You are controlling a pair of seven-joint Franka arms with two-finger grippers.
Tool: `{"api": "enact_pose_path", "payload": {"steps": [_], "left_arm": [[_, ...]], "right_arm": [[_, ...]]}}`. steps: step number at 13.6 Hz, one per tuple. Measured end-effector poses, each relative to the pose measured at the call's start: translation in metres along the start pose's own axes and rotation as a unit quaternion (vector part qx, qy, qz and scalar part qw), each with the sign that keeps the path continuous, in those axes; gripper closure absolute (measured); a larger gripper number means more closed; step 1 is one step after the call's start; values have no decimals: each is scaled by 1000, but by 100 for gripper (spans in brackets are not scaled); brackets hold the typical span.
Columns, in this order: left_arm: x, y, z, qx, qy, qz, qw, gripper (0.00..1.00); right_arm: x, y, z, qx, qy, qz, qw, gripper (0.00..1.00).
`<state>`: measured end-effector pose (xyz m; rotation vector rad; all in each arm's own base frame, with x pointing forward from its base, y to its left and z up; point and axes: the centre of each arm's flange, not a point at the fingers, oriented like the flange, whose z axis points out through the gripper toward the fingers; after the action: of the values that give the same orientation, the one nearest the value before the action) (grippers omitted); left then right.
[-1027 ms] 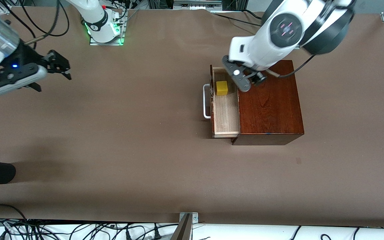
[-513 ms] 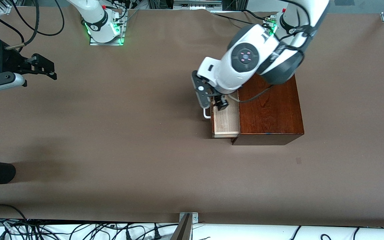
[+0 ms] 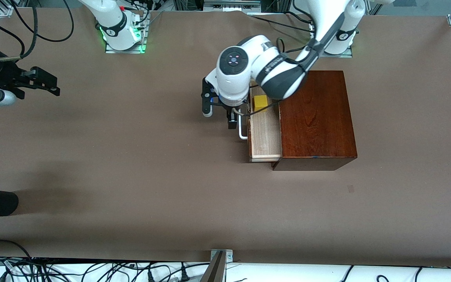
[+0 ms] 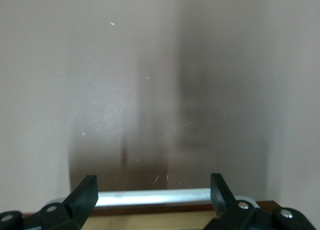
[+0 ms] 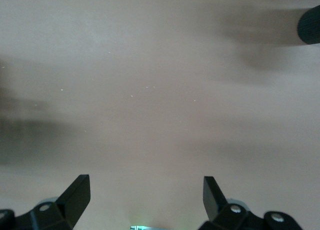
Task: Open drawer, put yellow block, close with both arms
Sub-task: 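Lower the left gripper to the drawer front, then push the drawer into the box with the left gripper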
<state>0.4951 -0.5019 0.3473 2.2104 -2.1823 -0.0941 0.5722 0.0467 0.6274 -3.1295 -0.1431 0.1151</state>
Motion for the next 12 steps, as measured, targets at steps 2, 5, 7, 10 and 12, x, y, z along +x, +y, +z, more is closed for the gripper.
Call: {"api": "enact_pose_path", "payload": {"steps": [2,5,7,10,12], "left_arm": [[3,1,16,7,-18,13,1000,0],[1,-3,34,13,-41,30,999,0],[-5,-3,41,1,-64,51,997,0],[-13,-5,41,-10,-88,63,994,0],[-16,-4,41,-11,-108,70,992,0]], "right_arm": [[0,1,0,-6,0,2,1000,0],[0,1,0,-6,0,2,1000,0],[0,2,0,-6,-1,2,1000,0],[0,2,1,-6,-3,4,1000,0],[1,2,2,-6,-3,4,1000,0]]}}
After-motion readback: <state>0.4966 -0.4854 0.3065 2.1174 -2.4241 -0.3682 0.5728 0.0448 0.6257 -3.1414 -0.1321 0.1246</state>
